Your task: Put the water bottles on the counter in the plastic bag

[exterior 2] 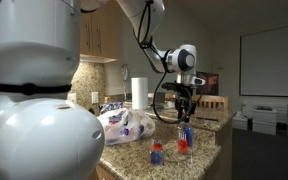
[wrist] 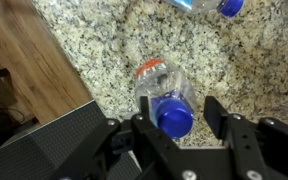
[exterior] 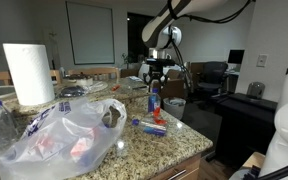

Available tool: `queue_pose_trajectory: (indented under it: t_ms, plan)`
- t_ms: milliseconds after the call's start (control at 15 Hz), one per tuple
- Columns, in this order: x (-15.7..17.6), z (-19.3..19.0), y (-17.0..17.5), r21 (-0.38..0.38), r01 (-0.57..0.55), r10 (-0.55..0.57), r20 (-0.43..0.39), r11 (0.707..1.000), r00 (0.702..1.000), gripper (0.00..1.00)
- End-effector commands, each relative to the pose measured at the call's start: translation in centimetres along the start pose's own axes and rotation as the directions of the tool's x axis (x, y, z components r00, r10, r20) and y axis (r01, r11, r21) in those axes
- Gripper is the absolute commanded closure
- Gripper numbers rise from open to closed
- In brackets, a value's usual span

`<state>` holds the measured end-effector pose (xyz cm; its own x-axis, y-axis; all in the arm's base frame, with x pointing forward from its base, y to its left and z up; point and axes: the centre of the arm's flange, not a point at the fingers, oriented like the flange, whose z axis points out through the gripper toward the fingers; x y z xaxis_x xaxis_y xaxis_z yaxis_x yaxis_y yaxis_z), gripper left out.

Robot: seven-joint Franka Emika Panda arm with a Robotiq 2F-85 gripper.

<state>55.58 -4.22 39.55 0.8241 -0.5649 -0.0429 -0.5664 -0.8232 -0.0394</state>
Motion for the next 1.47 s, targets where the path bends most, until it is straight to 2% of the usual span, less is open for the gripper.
queue_pose_trajectory:
  t_ms: [0,200,267,600,1000,1333,1400]
  plan:
    - [0.8,0.0,-0.2,-0.021,0.001,-0.001,-0.021,1.000,1.000,0.70]
    - [0.9,0.0,-0.3,-0.022,0.001,-0.002,-0.022,1.000,1.000,0.89]
    - [0.8,0.0,-0.2,-0.020,0.002,-0.002,-0.022,1.000,1.000,0.91]
    - [-0.8,-1.4,-0.7,-0.027,0.017,-0.018,-0.023,0.999,1.000,0.91]
    - [-4.1,-6.4,-3.9,-0.056,0.119,-0.122,-0.043,0.991,0.992,0.91]
    - [-6.4,-10.1,-6.0,-0.033,0.198,-0.198,-0.007,0.980,0.980,0.91]
    - [-5.8,-8.9,-5.9,-0.036,0.173,-0.174,-0.026,0.984,0.984,0.66]
